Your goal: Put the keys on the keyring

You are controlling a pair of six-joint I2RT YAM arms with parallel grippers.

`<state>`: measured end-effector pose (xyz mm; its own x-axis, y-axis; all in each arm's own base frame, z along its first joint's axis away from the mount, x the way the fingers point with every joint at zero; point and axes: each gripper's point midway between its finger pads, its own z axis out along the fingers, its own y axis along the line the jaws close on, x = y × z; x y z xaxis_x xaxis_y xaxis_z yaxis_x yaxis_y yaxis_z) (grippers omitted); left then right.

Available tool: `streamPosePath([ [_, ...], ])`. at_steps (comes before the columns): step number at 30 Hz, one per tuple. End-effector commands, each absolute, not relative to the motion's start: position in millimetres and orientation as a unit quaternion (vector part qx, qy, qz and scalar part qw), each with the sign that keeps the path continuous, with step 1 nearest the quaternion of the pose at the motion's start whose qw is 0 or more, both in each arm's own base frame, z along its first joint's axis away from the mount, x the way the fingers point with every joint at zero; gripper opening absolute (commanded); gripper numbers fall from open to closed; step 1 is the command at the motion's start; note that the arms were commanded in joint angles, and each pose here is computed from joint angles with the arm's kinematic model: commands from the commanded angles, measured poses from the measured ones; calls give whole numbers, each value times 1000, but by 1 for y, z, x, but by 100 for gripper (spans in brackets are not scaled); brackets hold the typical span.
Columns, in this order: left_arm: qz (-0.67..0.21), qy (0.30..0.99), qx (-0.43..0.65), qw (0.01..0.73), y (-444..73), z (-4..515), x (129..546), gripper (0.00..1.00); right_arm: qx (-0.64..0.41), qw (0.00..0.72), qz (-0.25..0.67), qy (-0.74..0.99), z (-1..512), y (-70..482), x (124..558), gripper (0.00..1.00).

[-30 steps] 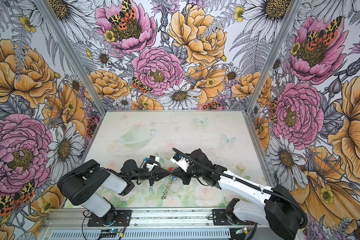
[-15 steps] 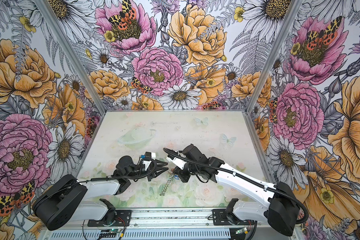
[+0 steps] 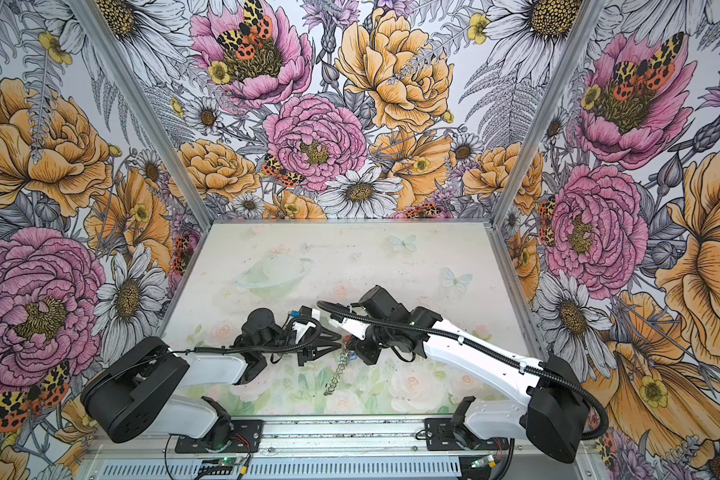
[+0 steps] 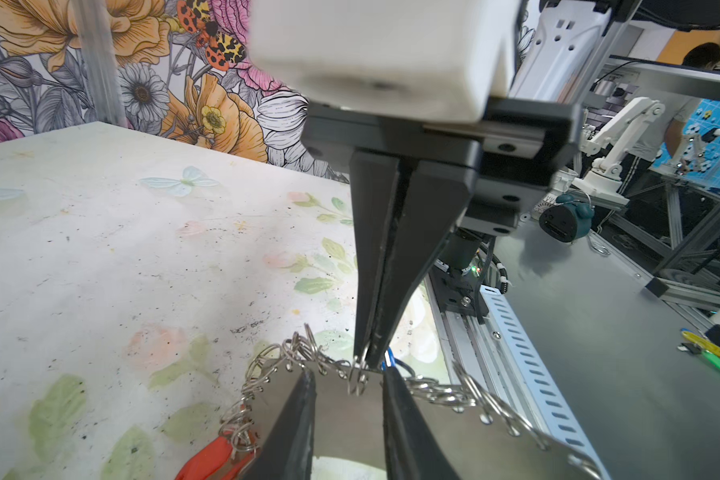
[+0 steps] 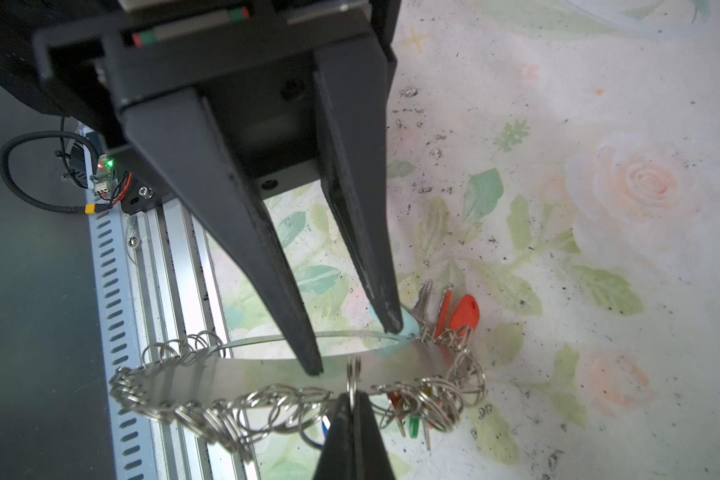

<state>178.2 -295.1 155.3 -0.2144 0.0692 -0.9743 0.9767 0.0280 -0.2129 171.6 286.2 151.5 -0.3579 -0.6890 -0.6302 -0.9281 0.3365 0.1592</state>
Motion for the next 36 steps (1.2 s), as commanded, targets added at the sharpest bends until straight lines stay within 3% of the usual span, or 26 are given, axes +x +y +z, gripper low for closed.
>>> streamPosePath([
  [1,-553,539,471,427,-300,168,170,29,-532,265,276,755,177,300,176,0],
  [8,-565,532,465,426,-306,167,170,27,-540,262,285,747,178,305,174,0],
  [19,-573,535,446,431,-304,166,173,3,-530,272,284,751,181,303,181,0],
  [23,-565,544,438,440,-302,164,177,1,-518,285,292,752,184,303,184,0],
  [32,-543,549,416,481,-296,171,184,0,-434,364,315,761,200,285,202,30],
  [36,-547,544,413,485,-296,174,183,0,-414,405,328,746,199,278,201,30],
])
